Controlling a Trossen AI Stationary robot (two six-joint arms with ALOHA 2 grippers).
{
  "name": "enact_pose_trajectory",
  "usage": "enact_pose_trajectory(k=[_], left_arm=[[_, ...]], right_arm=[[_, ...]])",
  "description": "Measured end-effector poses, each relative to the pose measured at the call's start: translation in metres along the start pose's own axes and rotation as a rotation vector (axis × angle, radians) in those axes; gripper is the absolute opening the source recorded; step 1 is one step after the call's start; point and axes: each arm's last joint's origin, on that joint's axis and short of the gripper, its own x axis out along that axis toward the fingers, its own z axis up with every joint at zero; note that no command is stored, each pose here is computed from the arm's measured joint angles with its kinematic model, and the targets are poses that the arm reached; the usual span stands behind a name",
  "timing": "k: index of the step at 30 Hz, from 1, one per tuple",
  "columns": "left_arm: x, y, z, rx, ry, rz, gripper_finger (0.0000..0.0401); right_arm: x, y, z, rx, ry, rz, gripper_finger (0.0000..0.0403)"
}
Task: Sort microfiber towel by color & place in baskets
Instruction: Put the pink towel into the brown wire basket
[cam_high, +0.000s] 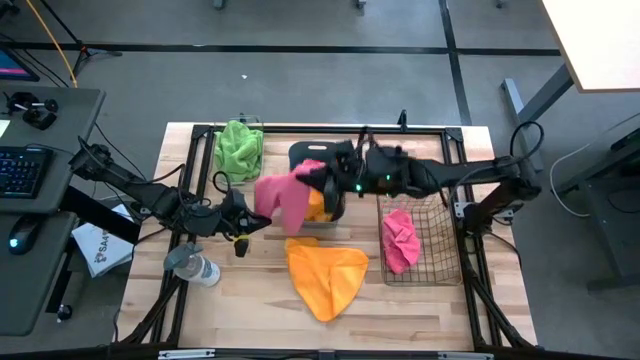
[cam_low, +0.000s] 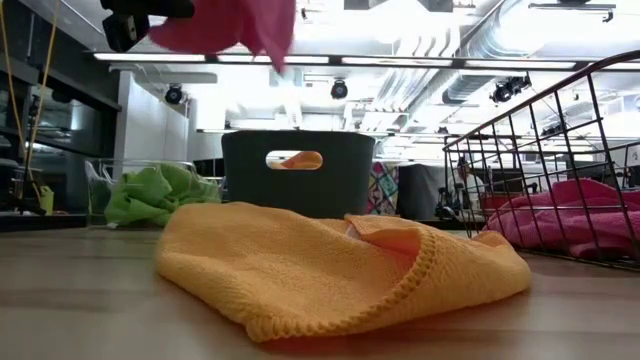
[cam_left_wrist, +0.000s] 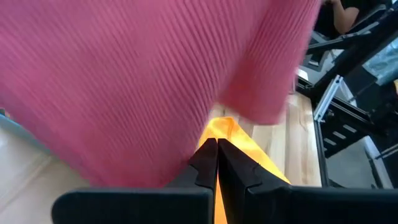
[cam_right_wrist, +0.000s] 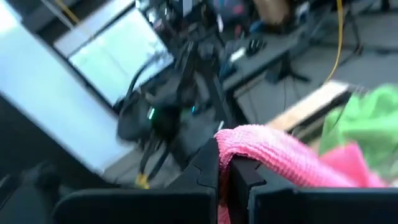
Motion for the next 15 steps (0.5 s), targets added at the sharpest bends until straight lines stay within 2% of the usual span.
enact_pose_trajectory(k=[6, 15], left_arm=[[0.0, 0.001, 0.001, 0.0, -0.021, 0.025, 0.0], [0.0, 0.002, 0.002, -0.011, -0.059, 0.068, 0.0]], right_arm=[[0.004, -0.02, 0.024, -0.02, -0.119, -0.02, 0.0], [0.011, -0.04, 0.026, -0.167, -0.119, -0.141, 0.0]])
